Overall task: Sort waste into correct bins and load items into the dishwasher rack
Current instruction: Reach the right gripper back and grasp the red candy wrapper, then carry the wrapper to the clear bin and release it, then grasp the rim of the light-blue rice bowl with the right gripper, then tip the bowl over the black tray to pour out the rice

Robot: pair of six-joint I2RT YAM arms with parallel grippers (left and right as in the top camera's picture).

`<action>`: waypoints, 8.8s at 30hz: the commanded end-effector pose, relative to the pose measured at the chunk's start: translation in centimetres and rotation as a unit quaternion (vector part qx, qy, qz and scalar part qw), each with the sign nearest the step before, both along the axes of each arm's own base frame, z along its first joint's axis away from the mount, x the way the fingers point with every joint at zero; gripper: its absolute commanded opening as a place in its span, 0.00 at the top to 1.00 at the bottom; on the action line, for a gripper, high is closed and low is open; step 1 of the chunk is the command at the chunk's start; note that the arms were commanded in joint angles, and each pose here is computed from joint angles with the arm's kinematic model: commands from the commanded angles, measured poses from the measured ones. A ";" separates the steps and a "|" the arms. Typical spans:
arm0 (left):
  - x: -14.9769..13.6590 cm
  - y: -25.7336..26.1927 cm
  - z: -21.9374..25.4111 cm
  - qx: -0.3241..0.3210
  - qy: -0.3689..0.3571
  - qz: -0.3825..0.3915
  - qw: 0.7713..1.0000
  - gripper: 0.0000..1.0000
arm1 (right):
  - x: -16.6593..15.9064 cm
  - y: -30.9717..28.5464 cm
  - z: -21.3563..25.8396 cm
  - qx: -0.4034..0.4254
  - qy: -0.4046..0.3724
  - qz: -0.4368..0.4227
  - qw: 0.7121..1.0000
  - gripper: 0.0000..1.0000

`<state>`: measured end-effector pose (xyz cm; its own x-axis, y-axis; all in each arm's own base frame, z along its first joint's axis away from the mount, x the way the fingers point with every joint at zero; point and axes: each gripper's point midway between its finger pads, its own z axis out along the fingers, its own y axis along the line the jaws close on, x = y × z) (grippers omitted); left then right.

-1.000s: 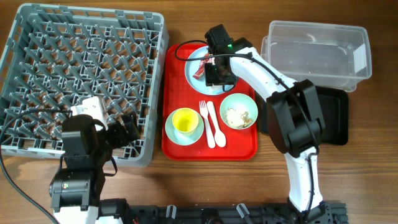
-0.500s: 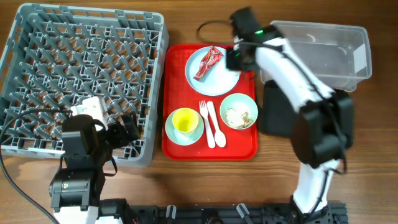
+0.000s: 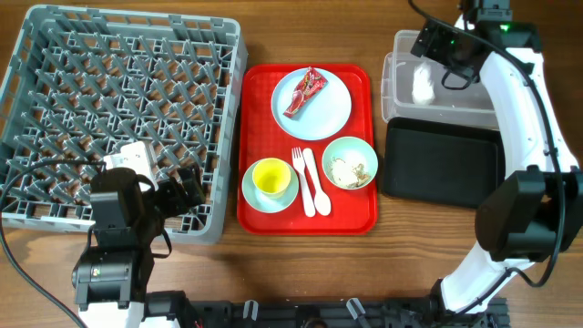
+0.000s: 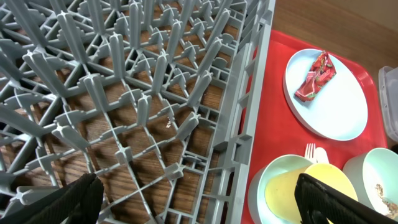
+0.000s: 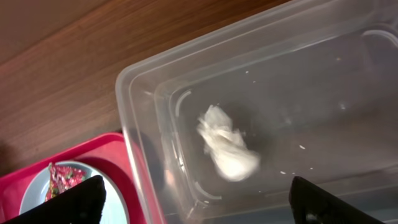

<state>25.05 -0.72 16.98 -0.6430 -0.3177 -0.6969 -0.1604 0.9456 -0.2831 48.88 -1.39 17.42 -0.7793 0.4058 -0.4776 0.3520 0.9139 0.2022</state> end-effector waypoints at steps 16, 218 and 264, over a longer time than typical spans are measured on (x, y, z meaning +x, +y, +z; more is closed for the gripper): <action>0.3 0.1 1.0 0.011 -0.014 -0.003 1.000 0.00 | 0.2 17.6 0.7 -0.002 -0.059 0.111 0.992 0.00; 0.3 0.1 1.0 0.011 -0.014 -0.003 1.000 0.00 | -18.4 22.3 -11.8 -0.014 0.156 0.266 0.951 0.96; 0.3 0.1 1.0 0.011 -0.014 -0.003 1.000 0.00 | -14.8 4.8 -3.5 0.547 0.000 0.079 0.833 0.96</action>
